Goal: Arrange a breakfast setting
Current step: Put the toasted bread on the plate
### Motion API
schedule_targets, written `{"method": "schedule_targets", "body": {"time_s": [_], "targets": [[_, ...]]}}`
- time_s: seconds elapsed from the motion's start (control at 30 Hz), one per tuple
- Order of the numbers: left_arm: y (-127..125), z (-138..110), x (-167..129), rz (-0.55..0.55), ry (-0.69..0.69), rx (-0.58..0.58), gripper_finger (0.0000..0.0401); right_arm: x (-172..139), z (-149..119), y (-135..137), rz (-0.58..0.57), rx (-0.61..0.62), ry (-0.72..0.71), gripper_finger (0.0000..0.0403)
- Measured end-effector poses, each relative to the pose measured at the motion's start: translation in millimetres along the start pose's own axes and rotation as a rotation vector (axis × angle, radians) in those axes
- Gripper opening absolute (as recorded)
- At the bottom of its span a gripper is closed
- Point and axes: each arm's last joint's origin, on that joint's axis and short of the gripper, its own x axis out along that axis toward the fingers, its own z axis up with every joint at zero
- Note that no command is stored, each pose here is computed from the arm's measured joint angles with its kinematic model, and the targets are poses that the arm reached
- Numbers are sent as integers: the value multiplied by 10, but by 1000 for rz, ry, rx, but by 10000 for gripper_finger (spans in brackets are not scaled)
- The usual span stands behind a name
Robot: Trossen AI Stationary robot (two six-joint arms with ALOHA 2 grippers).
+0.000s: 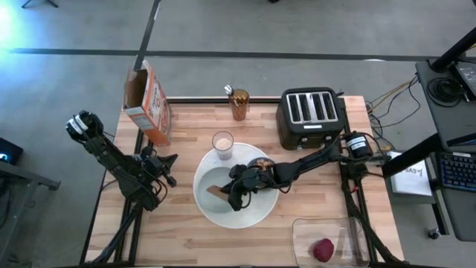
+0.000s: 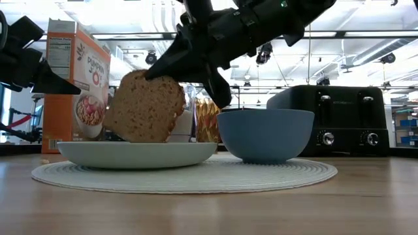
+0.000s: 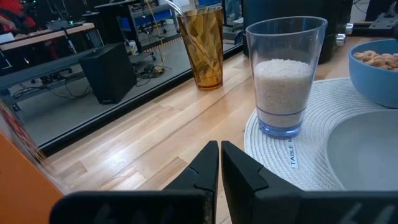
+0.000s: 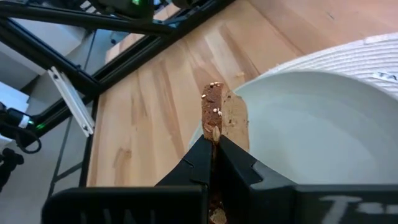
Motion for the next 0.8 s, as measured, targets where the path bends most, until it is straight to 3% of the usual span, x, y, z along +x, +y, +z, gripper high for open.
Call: {"method": "schedule_targets", "body": {"time_s": [0.17,0.37,0.8], "targets": [[0,0,0,0,0,0,2,-1,-21,-16,-6,25,10,9],[0,0,0,0,0,0,2,-5,30,52,94,20,-16,9],[-5,-1,0,-2,1,-8,2,270,-219,-253,-3,37,57,9]]}}
